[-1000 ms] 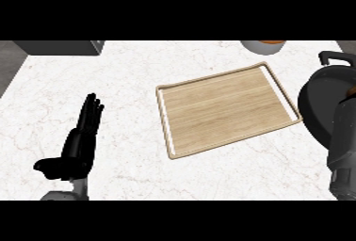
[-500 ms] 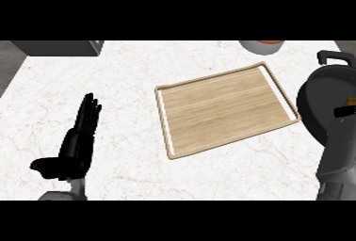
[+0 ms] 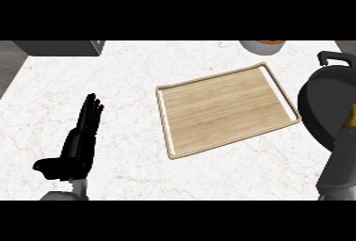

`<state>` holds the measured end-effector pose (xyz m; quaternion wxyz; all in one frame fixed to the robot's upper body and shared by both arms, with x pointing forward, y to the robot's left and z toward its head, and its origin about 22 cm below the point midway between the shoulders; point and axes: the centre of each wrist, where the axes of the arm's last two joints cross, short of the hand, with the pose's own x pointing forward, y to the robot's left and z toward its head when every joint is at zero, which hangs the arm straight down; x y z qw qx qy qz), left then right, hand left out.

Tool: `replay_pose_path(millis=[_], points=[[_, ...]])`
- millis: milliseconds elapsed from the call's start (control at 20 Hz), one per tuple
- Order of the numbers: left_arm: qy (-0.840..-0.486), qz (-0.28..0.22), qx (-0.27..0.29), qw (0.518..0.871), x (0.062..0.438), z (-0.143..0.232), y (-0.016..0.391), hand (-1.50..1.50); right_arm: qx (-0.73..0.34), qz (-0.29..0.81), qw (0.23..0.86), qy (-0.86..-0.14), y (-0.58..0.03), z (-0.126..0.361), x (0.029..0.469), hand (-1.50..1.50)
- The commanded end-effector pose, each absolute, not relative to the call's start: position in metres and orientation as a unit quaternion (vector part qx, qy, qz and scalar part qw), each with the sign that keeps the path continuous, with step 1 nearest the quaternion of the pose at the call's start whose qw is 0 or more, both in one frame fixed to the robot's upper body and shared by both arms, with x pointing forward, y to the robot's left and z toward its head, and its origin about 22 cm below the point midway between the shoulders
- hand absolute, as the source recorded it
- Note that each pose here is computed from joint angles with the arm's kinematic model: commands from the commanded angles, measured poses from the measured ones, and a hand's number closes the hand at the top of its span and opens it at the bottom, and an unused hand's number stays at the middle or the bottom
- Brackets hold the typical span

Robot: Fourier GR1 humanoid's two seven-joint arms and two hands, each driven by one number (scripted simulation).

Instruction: Pick the pear from the tray and place it in the pot

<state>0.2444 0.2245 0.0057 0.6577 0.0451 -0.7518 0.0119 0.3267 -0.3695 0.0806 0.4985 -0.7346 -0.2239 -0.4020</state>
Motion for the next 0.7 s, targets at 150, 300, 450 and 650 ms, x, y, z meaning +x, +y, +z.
replay_pose_path(millis=[150, 300, 450, 650], points=[[-0.749, 0.009, 0.047, 0.661, 0.247, 0.007, 0.222, 0.00, -0.726, -0.487, 0.420, -0.244, -0.373, 0.058, 0.289, -1.50], [-0.748, 0.018, 0.043, 0.662, 0.251, 0.015, 0.209, 0.00, -0.735, -0.485, 0.397, -0.261, -0.373, 0.055, 0.271, -1.50], [-0.749, 0.014, 0.046, 0.661, 0.246, 0.004, 0.210, 0.00, -0.733, -0.483, 0.391, -0.277, -0.364, 0.061, 0.259, -1.50], [-0.747, 0.015, 0.046, 0.663, 0.245, 0.001, 0.216, 0.00, -0.739, -0.473, 0.389, -0.281, -0.360, 0.052, 0.226, -1.50]])
